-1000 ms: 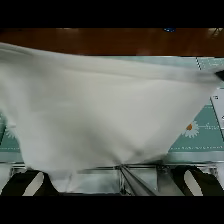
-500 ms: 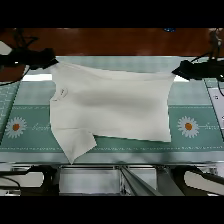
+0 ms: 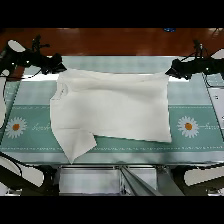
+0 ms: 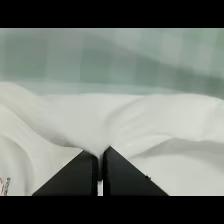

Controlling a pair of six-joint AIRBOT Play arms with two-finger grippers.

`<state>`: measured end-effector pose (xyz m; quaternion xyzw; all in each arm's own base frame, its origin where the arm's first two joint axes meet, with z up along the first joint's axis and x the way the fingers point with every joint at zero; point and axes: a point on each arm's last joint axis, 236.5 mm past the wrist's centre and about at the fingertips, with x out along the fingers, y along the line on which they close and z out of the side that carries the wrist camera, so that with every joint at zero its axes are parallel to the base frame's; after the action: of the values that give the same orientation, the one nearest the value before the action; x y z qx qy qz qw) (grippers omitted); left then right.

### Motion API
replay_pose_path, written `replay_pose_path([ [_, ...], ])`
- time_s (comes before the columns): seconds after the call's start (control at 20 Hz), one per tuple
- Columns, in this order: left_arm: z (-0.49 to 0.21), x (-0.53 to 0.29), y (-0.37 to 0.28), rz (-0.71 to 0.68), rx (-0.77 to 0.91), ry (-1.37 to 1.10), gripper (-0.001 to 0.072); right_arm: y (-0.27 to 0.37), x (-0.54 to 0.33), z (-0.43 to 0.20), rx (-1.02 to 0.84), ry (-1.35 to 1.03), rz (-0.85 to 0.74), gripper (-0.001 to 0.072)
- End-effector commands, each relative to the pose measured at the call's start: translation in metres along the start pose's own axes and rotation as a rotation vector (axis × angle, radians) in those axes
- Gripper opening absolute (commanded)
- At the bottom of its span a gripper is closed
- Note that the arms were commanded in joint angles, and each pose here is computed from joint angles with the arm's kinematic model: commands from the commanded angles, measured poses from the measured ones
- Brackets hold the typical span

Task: Fold the shirts.

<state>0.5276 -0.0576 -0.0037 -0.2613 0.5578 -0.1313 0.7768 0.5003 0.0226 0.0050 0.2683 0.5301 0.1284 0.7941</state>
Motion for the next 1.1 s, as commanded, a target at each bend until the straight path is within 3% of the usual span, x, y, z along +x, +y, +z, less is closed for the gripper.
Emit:
replay_pose_path([
  [0.0,-0.048,-0.019,0.011,-0.021,0.065,0.221,0.0023,-0.008,-0.015,-0.042,-0.039,0.190,-0.012,0.0024],
  [0.3,-0.120,-0.014,0.068,0.175,0.051,0.493,0.0023,-0.036,0.009,-0.116,0.029,0.399,-0.053,0.0024],
  [0.45,-0.128,-0.009,0.072,0.175,0.039,0.516,0.0023,-0.062,0.011,-0.133,0.051,0.440,-0.144,0.0024],
  [0.75,-0.133,-0.008,0.075,0.182,0.034,0.531,0.0024,-0.067,0.015,-0.126,0.062,0.402,-0.164,0.0026],
  [0.8,-0.133,-0.007,0.075,0.184,0.027,0.532,0.0098,-0.063,0.018,-0.126,0.064,0.402,-0.150,0.0089],
  [0.85,-0.134,-0.006,0.075,0.189,0.008,0.535,0.0309,-0.061,0.019,-0.126,0.065,0.401,-0.144,0.0280],
  [0.9,-0.137,-0.007,0.074,0.188,0.007,0.547,0.0500,-0.059,0.020,-0.127,0.057,0.406,-0.144,0.0420],
  [1.05,-0.148,-0.020,0.066,0.194,-0.035,0.592,0.0507,-0.064,0.000,-0.126,0.115,0.421,-0.157,0.0415],
])
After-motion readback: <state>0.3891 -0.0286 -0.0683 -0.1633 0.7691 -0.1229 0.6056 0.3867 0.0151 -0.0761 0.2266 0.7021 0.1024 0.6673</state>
